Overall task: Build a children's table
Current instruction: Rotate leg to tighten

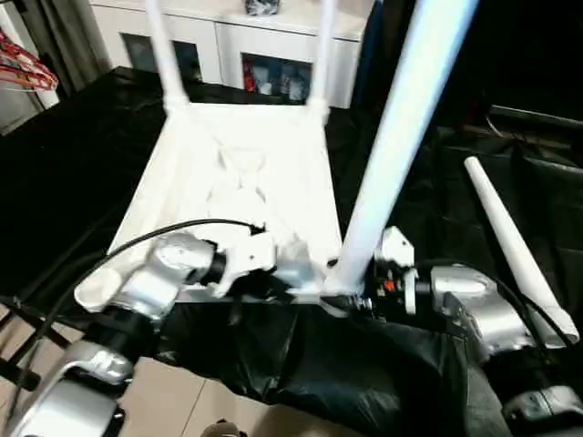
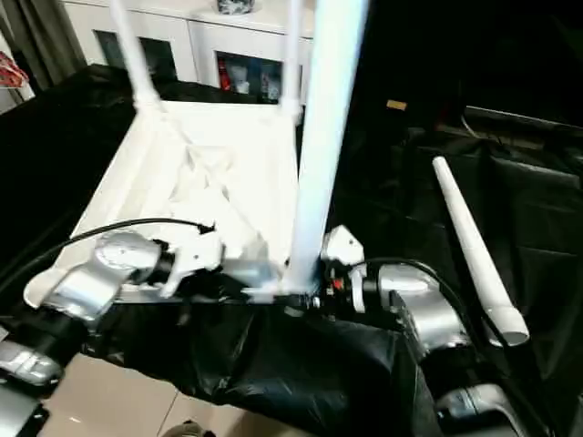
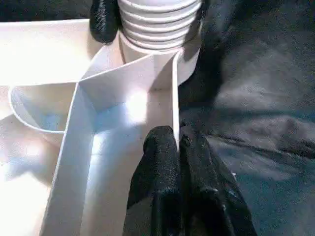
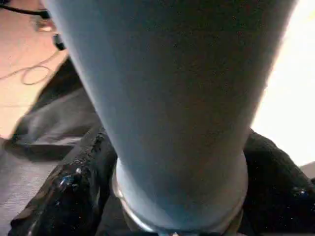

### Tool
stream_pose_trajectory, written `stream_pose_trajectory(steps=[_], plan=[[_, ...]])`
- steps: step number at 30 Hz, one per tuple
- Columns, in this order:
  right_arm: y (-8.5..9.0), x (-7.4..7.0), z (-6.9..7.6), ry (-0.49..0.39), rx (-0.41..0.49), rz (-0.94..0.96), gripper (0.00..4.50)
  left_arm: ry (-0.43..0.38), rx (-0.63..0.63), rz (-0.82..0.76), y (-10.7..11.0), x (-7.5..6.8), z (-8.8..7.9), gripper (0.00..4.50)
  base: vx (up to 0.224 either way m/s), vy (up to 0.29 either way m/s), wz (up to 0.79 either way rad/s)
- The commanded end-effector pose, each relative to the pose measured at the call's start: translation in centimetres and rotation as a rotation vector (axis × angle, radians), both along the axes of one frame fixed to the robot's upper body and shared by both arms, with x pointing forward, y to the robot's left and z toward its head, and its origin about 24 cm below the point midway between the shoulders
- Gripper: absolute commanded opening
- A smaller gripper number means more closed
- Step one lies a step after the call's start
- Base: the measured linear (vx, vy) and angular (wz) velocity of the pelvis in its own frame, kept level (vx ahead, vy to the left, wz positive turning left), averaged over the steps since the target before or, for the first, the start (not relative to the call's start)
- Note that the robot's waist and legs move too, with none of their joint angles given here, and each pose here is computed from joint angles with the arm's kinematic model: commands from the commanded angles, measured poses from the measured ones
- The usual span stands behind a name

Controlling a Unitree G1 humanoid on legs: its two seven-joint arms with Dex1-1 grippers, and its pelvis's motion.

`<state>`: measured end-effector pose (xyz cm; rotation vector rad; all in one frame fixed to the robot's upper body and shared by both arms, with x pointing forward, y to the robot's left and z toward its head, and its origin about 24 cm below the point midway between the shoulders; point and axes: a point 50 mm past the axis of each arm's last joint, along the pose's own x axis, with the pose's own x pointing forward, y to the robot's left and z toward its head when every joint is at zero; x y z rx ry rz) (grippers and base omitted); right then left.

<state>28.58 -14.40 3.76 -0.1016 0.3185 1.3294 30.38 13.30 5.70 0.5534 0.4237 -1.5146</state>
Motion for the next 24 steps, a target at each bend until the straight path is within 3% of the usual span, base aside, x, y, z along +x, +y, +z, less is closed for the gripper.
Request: stream_pose_trajectory(steps=[1, 4, 10, 14, 19, 24], plan=[[0.1, -0.4, -0.2, 0.022, -0.010, 0.035, 3.20, 0.017, 0.031, -0.046, -0.1, -0.6, -0.5, 0.00, 0.000, 0.000, 0.00], [0.4, -0.6, -0.2, 0.035, 0.003, 0.043, 2.91, 0.023, 0.031, -0.044, 0.1, -0.6, -0.5, 0.00, 0.000, 0.000, 0.00], [0.7, -0.8, -0.5, 0.051, 0.033, 0.008, 2.79, 0.032, -0.018, -0.006, -0.6, -0.4, -0.4, 0.00, 0.000, 0.000, 0.00], [1.7, 0.2, -0.8, 0.036, 0.114, -0.179, 2.78, 0.007, -0.058, 0.107, -2.1, 0.6, -0.3, 0.00, 0.000, 0.000, 0.00], [2.4, 1.6, -1.6, 0.005, 0.113, -0.406, 2.78, -0.043, -0.098, 0.248, -4.1, 2.1, 0.0, 0.00, 0.000, 0.000, 0.00], [3.5, 3.0, -2.7, 0.042, 0.105, -0.687, 2.77, -0.111, -0.097, 0.387, -6.9, 3.3, -0.1, 0.00, 0.000, 0.000, 0.00]])
